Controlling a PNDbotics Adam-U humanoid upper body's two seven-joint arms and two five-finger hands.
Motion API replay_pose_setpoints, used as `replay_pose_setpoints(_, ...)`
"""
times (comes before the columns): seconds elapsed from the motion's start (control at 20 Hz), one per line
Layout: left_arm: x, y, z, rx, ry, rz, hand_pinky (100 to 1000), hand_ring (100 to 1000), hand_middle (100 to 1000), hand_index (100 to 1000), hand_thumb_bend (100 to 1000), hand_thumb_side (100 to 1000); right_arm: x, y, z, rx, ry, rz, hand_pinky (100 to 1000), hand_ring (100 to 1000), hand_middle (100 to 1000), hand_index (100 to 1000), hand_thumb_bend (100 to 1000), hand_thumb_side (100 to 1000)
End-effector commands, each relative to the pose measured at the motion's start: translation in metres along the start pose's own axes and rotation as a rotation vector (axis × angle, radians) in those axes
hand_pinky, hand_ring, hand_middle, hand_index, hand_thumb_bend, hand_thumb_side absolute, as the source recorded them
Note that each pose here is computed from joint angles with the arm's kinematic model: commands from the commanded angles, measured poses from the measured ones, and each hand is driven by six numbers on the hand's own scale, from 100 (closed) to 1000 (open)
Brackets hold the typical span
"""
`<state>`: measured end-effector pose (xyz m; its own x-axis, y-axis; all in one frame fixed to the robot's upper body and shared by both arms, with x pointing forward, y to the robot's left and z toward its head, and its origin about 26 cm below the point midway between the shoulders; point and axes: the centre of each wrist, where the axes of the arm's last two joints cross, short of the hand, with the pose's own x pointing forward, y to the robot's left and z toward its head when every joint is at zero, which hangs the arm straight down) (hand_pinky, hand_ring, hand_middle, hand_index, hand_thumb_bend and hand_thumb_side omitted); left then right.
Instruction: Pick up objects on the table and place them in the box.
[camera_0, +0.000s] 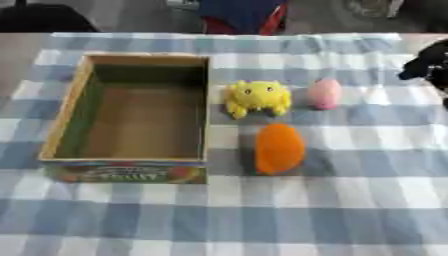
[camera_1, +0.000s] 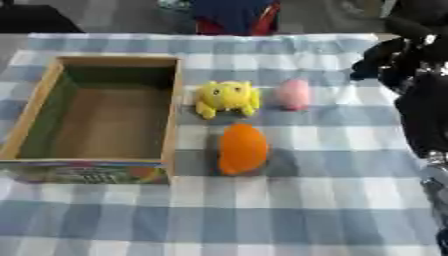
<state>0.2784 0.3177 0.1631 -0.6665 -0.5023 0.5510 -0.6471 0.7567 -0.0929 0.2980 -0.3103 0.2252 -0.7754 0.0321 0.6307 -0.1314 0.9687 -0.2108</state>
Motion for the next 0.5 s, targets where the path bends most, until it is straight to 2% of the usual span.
replay_pose_setpoints(0.05,0.0049,0.0027,-0.0064,-0.004,-0.030,0.001,265,612,570,812,178,844,0.0083,-0.0010,-0.0048,0.021,-0.028,0.016,617,623,594,842,100,1000)
replay_pose_setpoints(0.5,0.0044,0.0037,-0.0048,-0.010,-0.023,-0.001,265,612,570,812,177,843,0.0096,-0.0022,-0.0057,0.061,-0.018,0.066,624,651,614,849,100,1000)
